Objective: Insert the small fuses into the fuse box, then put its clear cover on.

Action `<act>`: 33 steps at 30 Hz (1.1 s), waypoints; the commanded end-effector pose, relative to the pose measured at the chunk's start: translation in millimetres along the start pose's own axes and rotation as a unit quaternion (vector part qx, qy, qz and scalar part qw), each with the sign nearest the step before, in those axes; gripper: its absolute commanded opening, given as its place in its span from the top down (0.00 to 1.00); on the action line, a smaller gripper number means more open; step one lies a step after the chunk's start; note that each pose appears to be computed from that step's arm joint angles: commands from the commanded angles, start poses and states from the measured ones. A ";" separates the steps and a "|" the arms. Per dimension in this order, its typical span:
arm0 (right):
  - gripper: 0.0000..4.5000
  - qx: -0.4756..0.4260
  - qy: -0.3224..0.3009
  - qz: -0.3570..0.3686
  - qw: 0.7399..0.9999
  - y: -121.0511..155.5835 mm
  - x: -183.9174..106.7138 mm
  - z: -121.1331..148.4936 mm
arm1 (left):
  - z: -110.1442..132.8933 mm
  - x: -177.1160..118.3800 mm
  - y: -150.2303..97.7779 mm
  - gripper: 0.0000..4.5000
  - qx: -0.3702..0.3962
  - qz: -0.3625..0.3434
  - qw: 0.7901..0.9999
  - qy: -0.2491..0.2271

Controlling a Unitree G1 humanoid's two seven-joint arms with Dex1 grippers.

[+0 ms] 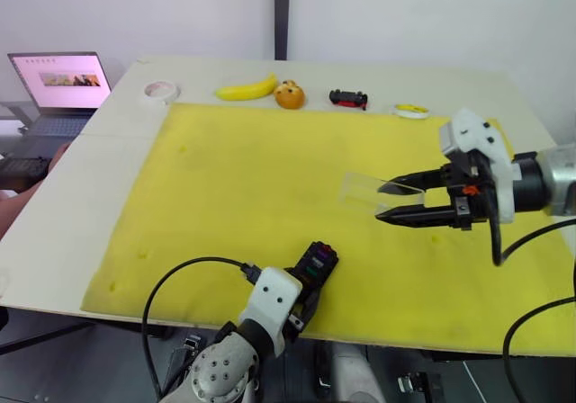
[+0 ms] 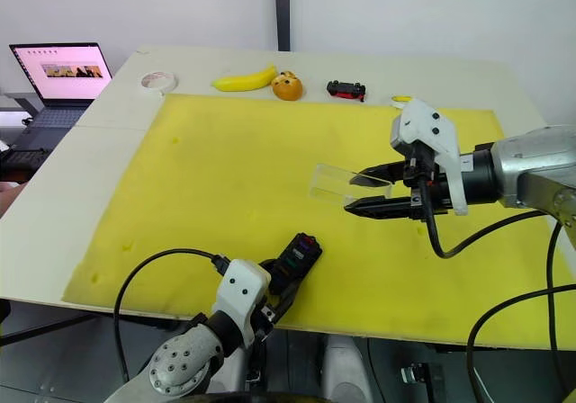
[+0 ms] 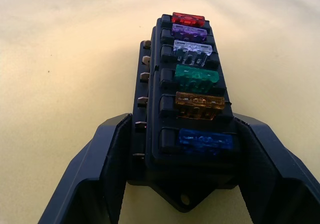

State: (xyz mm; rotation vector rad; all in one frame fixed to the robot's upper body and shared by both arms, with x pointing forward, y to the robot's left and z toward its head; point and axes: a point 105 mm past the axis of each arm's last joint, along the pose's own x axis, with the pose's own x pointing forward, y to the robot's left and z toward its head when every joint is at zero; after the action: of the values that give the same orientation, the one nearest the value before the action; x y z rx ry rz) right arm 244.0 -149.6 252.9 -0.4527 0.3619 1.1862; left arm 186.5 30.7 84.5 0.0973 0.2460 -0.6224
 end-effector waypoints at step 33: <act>0.62 -0.019 -0.067 -0.099 0.993 16.9 18.9 -10.1 | 52.3 58.9 78.9 0.40 0.159 -0.459 0.874 0.027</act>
State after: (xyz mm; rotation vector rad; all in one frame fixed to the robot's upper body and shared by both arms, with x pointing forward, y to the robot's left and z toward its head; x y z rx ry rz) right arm 237.0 -137.1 221.7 -0.4097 0.2402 1.0340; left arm 287.6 59.9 114.6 0.2738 0.2955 -1.5826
